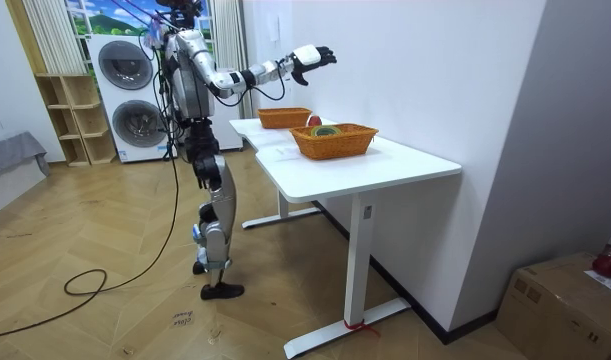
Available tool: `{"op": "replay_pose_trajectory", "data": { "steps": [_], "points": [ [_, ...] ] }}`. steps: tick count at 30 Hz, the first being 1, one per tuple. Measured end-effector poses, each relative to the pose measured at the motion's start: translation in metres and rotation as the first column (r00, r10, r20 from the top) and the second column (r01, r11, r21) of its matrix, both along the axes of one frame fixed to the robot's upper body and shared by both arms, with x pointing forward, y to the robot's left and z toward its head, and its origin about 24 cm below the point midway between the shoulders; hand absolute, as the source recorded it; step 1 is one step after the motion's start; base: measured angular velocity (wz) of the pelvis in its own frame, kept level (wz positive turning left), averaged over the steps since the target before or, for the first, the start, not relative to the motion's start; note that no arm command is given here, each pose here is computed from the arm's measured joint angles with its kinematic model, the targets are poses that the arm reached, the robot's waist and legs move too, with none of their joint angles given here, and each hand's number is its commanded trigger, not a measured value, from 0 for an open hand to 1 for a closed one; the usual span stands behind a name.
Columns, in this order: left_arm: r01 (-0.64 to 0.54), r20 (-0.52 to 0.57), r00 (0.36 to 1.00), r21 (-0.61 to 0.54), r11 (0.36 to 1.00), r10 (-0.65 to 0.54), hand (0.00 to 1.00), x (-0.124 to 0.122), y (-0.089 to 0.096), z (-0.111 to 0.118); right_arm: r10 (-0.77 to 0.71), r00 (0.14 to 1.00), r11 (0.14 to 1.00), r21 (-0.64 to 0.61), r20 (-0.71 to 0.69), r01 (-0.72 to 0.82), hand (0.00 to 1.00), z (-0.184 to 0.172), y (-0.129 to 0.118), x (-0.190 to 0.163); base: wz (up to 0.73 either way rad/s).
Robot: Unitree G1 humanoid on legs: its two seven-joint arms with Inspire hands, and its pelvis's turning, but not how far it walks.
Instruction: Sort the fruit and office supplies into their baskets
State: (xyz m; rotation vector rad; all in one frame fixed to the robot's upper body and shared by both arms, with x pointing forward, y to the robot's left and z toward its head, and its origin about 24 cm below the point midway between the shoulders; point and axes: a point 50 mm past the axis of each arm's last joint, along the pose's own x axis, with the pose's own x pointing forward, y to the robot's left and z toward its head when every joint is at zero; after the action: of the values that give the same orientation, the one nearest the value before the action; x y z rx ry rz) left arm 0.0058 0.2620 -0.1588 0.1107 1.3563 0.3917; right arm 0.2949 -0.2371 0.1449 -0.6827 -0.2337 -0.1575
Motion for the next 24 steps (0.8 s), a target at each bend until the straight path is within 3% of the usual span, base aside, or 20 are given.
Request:
{"op": "replay_pose_trajectory", "data": {
  "steps": [5, 24],
  "points": [
    [0.004, -0.011, 1.000, -0.006, 1.000, -0.004, 0.00, 0.002, -0.001, -0.001, 0.026, 0.995, 1.000, -0.005, -0.100, -0.027, 0.00, -0.013, 0.003, 0.011, 0.01],
    [0.027, -0.009, 1.000, -0.041, 0.999, -0.027, 0.00, 0.002, 0.000, 0.000, 0.071, 0.963, 0.991, -0.092, -0.261, -0.099, 0.00, -0.035, 0.005, 0.014, 0.02]
  ]
}}
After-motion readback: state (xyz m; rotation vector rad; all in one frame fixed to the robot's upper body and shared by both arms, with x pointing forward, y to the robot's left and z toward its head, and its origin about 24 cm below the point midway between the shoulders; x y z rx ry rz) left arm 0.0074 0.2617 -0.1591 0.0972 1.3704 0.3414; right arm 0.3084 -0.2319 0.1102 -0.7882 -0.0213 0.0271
